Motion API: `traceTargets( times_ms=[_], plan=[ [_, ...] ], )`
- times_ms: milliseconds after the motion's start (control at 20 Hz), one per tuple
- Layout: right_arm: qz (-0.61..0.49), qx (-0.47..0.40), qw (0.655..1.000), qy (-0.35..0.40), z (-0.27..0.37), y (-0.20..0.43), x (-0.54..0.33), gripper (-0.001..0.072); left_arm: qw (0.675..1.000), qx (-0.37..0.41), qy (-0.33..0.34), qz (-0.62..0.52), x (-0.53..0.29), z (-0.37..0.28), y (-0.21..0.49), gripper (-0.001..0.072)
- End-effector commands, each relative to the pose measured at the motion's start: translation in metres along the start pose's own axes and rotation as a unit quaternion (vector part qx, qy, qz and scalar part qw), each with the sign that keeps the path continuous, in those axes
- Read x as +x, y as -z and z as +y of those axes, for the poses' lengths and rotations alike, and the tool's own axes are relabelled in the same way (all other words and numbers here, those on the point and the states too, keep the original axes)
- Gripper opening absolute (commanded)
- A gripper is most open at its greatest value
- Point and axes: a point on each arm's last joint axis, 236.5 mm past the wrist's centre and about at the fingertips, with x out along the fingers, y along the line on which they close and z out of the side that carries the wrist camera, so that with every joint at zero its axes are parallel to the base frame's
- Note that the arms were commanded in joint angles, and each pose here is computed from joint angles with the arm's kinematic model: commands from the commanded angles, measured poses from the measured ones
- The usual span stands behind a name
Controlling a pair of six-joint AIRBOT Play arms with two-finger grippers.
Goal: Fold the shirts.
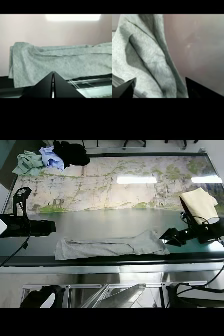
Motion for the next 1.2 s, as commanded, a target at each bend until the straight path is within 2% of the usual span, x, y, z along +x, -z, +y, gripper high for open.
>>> traceTargets(
  times_ms=[0, 250, 300, 350, 400, 450, 600, 850, 1000, 1150],
  plan=[
    [0.036, 0.005, 0.999, -0.037, 0.003, 0.004, 0.027, 0.0703, 1.000, -0.006, 0.009, -0.012, -0.005, -0.009, -0.001, 0.0013],
    [0.053, -0.024, 0.998, -0.033, 0.028, 0.004, 0.055, 0.0695, 1.000, -0.019, 0.020, 0.013, 0.010, -0.013, 0.000, 0.0013],
    [0.042, -0.018, 0.998, -0.035, 0.033, -0.002, 0.057, 0.0624, 0.999, -0.024, 0.034, 0.025, 0.017, -0.020, 0.000, 0.0013],
    [0.033, -0.019, 0.999, -0.038, 0.039, -0.005, 0.057, 0.0452, 0.998, -0.028, 0.050, 0.035, 0.023, -0.028, 0.000, 0.0013],
    [0.025, -0.026, 0.999, -0.037, 0.043, -0.007, 0.053, 0.0170, 0.997, -0.025, 0.064, 0.044, 0.031, -0.038, 0.000, 0.0013],
    [0.013, -0.040, 0.999, -0.032, 0.048, -0.008, 0.045, 0.0014, 0.996, -0.014, 0.075, 0.051, 0.039, -0.051, 0.001, 0.0013],
    [-0.047, -0.076, 0.996, -0.010, 0.080, -0.010, 0.009, 0.0014, 0.991, 0.053, 0.102, 0.068, 0.072, -0.105, 0.009, 0.0013],
    [-0.149, -0.126, 0.981, 0.009, 0.148, 0.011, -0.045, 0.0014, 0.979, 0.107, 0.148, 0.092, 0.149, -0.216, 0.051, 0.0013],
    [-0.173, -0.128, 0.976, 0.026, 0.157, 0.027, -0.062, 0.0014, 0.971, 0.122, 0.165, 0.122, 0.187, -0.263, 0.078, 0.0013],
    [-0.161, -0.146, 0.976, 0.024, 0.165, 0.046, -0.066, 0.0014, 0.966, 0.138, 0.155, 0.152, 0.216, -0.283, 0.086, 0.0013]
  ],
)
